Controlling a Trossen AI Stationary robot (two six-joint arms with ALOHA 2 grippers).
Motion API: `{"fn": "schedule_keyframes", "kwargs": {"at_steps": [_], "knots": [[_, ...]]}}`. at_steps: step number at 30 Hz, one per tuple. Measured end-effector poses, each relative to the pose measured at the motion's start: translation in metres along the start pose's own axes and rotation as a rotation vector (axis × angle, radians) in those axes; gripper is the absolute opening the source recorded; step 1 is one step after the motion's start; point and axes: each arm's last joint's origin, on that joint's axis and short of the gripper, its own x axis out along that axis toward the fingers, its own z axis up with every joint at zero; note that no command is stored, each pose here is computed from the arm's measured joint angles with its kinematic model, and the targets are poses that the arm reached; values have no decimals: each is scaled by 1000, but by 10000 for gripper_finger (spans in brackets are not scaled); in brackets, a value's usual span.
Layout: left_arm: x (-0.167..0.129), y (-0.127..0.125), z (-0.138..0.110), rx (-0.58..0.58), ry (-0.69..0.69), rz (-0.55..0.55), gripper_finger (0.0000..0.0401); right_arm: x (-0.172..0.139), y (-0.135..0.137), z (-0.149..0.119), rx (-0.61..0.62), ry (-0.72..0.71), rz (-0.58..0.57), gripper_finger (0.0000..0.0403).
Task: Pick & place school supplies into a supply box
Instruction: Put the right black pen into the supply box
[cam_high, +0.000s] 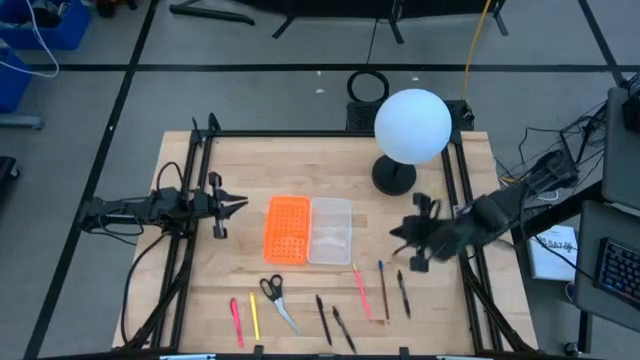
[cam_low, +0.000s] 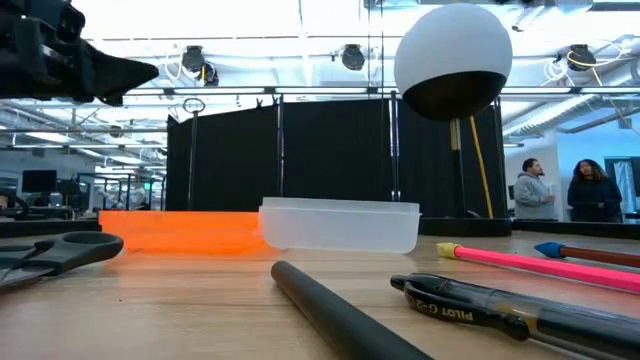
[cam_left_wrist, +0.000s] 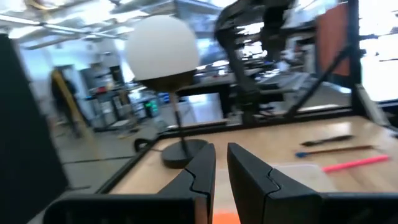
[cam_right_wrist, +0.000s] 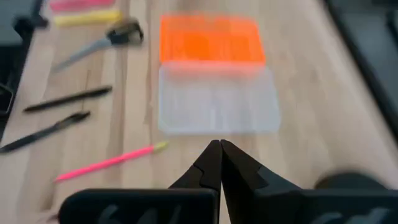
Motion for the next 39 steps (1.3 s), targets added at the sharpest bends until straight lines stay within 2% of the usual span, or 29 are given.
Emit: {"fn": "schedule_keyframes", "kwargs": {"at_steps": [5, 8, 11, 15, 18, 22, 26, 31, 35, 39], "knots": [[0, 1, 0, 27, 2, 32, 51, -3, 43, 32, 223, 326, 2, 0], [0, 1, -1, -9, 11, 29, 51, 1, 65, 33, 398, 457, -73, 0], [0, 0, -3, -44, 32, 25, 51, 9, 81, 24, 538, 570, -145, 0], [0, 1, 1, -59, -7, 33, 51, 20, 94, 12, 608, 640, -191, 0], [0, 2, 7, -52, -67, 44, 51, 28, 96, 3, 688, 654, -267, 0], [-1, 3, 10, 49, -99, 57, 51, 42, 95, -13, 830, 652, -380, 6], [0, 2, 5, 42, -51, 44, 51, 59, 101, -29, 927, 722, -367, 45], [0, 2, 4, 99, -31, 41, 51, 84, 107, -54, 992, 778, -319, 125], [0, 2, 4, 97, -33, 41, 51, 99, 108, -71, 1051, 773, -314, 184], [0, 2, 4, 116, -33, 42, 51, 104, 110, -83, 1104, 768, -327, 215]]}}
